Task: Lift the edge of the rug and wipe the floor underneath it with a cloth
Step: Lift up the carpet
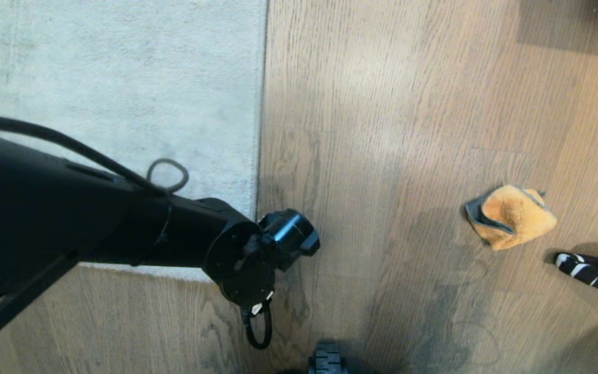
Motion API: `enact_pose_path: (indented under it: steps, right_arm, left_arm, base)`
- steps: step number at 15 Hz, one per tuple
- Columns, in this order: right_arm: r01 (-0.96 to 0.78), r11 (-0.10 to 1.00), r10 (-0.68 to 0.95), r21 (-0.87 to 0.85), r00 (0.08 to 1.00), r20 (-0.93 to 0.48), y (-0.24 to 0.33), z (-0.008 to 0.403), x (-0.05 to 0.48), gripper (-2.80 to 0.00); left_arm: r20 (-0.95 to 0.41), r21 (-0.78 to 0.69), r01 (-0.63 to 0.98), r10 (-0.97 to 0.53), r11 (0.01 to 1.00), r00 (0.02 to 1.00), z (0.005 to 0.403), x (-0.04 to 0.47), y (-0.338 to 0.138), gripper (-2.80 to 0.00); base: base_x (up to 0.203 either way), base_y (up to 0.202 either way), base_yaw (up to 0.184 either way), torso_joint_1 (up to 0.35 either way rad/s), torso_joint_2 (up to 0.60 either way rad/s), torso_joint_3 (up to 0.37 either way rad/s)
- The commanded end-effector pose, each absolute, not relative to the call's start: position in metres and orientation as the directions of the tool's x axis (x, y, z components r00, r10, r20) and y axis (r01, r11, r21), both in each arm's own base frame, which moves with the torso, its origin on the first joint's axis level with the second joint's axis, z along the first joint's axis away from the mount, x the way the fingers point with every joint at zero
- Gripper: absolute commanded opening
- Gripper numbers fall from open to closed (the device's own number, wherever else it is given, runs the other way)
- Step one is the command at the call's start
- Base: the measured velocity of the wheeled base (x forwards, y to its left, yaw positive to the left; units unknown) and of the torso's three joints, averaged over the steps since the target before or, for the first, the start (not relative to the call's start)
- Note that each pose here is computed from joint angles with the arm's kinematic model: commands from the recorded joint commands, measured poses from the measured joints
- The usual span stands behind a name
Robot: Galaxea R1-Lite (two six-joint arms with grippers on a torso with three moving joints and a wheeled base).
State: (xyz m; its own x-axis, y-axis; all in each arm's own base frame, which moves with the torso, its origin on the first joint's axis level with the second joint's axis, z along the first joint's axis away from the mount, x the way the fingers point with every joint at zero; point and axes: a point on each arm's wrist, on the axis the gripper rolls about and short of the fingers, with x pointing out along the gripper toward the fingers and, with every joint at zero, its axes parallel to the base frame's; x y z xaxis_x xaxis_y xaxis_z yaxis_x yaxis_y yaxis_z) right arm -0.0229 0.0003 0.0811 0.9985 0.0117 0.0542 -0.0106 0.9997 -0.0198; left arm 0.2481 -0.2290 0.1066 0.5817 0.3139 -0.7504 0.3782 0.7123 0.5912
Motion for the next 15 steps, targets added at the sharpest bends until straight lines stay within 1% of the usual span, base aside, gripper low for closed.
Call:
enact_pose_path:
  steps: [1,5,12,15]
  right_arm:
    - [-0.012,1.0,0.013,-0.021,0.998,0.054,0.0,0.081,-0.023,-2.8]
    - [-0.001,1.0,0.001,-0.003,0.999,0.054,0.0,0.081,-0.023,-2.8]
    - [0.001,1.0,-0.002,0.005,0.999,0.054,0.0,0.081,-0.023,-2.8]
    - [0.001,1.0,-0.002,0.005,0.999,0.054,0.0,0.081,-0.023,-2.8]
  left_arm:
    - [-0.749,0.598,0.384,0.321,0.703,0.58,0.099,0.254,-0.238,0.0]
    - [-0.73,0.631,0.377,0.355,0.678,0.584,0.084,0.26,-0.247,0.0]
    - [-0.655,0.714,0.322,0.43,0.621,0.622,0.079,0.26,-0.249,0.0]
    - [-0.576,0.781,0.266,0.488,0.565,0.656,0.079,0.259,-0.248,0.0]
  base:
    - [0.0,0.0,0.0,0.0,0.0,0.0]
    - [0.0,0.0,0.0,0.0,0.0,0.0]
    - [0.0,0.0,0.0,0.0,0.0,0.0]
    - [0.0,0.0,0.0,0.0,0.0,0.0]
